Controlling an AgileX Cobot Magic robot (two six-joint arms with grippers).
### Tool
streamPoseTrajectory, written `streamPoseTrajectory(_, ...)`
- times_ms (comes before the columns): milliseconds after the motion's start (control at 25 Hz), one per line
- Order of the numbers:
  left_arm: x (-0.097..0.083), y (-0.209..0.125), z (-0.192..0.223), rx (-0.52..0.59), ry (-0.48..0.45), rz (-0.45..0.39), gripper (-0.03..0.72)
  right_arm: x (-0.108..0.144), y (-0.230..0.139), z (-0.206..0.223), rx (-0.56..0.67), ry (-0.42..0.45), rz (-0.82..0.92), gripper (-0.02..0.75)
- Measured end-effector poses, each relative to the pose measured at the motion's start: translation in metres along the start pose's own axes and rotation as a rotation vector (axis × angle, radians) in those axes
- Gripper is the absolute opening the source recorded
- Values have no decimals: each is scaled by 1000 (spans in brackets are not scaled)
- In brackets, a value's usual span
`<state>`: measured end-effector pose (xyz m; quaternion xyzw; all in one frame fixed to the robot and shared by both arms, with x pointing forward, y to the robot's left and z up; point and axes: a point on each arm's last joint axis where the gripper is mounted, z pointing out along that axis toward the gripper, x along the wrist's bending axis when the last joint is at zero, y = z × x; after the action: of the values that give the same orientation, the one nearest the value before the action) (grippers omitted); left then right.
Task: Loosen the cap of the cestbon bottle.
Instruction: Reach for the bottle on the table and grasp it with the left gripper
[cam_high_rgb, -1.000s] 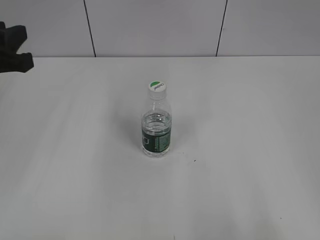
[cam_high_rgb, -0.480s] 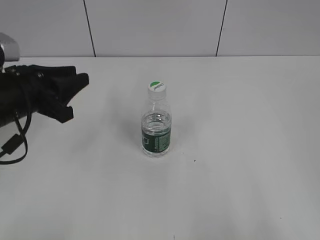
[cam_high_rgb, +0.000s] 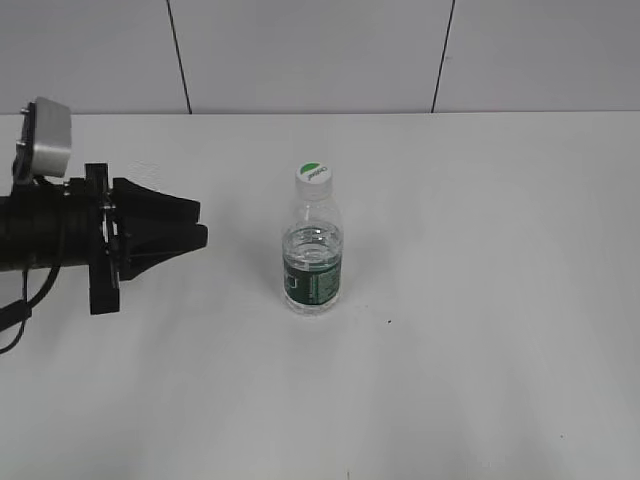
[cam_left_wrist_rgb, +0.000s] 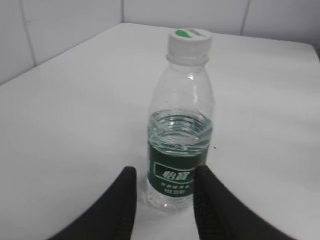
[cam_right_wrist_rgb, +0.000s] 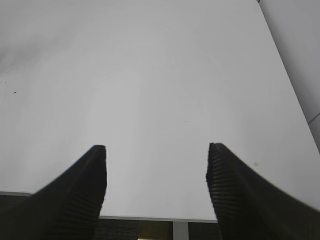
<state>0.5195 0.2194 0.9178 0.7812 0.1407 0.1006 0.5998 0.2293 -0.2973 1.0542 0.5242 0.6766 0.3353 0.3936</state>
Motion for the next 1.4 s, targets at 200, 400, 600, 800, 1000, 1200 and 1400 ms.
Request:
streamPoseTrajectory(200,15,-5,9,31,-99,-4,243,0,0,0,0,0,0,484)
streamPoseTrajectory(400,30,-19,23,76,-173,-52,243,0,0,0,0,0,0,484)
streamPoseTrajectory(600,34,-22,33,94,-207,-92,283,0,0,0,0,0,0,484)
streamPoseTrajectory(800,39,-20,35,91,-194,-142,515,0,0,0,0,0,0,484)
streamPoseTrajectory(1000,44,-33,45,100,-210,-181,613,0,0,0,0,0,0,484)
streamPoseTrajectory(1200,45,-36,72,109,-269,-178,611,0,0,0,0,0,0,484)
streamPoseTrajectory(1400,44,-40,94,115,-317,-161,604,0,0,0,0,0,0,484)
